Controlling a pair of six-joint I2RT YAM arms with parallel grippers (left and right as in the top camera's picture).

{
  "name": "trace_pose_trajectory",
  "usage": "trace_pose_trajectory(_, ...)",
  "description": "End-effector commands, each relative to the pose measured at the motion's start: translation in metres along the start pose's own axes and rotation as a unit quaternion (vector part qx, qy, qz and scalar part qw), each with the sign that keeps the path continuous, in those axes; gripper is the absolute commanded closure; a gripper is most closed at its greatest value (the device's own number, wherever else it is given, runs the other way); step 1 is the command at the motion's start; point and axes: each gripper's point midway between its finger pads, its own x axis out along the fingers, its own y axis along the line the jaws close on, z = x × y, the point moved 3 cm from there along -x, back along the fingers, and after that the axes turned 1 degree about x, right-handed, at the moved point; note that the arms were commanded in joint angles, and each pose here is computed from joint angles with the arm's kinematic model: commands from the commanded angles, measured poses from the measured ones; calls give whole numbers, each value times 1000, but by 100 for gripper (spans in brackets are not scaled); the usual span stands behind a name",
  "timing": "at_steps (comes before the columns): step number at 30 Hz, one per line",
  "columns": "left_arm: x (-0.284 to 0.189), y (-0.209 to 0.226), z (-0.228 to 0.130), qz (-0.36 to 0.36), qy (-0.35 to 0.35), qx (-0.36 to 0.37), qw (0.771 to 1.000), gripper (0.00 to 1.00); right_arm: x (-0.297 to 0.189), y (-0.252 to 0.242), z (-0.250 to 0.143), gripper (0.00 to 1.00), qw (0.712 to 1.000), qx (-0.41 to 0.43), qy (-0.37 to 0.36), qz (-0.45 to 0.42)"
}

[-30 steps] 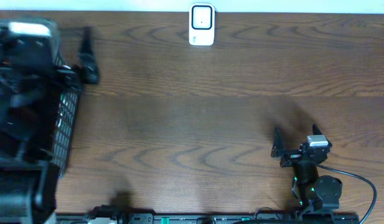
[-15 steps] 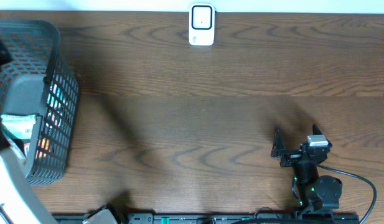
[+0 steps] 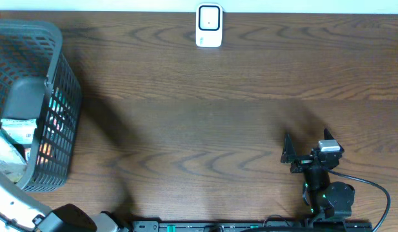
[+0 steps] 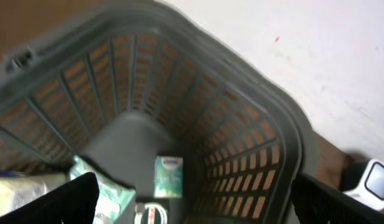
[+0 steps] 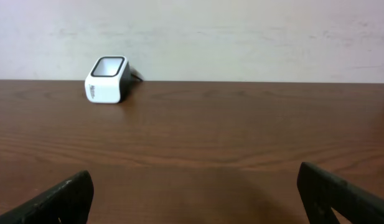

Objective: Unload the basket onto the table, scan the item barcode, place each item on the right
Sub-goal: 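Move the left gripper up and over into the grey basket, then reach down with the left gripper toward the mint-green tissue pack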

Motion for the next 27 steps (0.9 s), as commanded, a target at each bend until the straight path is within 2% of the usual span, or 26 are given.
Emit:
trace_pose_trajectory(1,1,19,-4,65,16,-13,998,2,0,-2,0,1,1000,5,-1,-6)
trace_pose_trajectory(4,4,54,-25,191,64,-17,979,2,0,-2,0,1,1000,5,-1,-6)
trace_pose_trajectory(7,17,72,-45,238,106,-18,965,3,0,-2,0,1,1000,5,-1,-6)
trace_pose_trajectory(17,66,97,-104,255,211,-119,936,3,0,-2,0,1,1000,5,-1,-6)
trace_pose_trajectory(24,92,69,-112,141,231,-173,947,2,0,-2,0,1,1000,5,-1,-6)
trace_pose_trajectory(27,97,68,-115,153,238,-164,945,2,0,-2,0,1,1000,5,-1,-6)
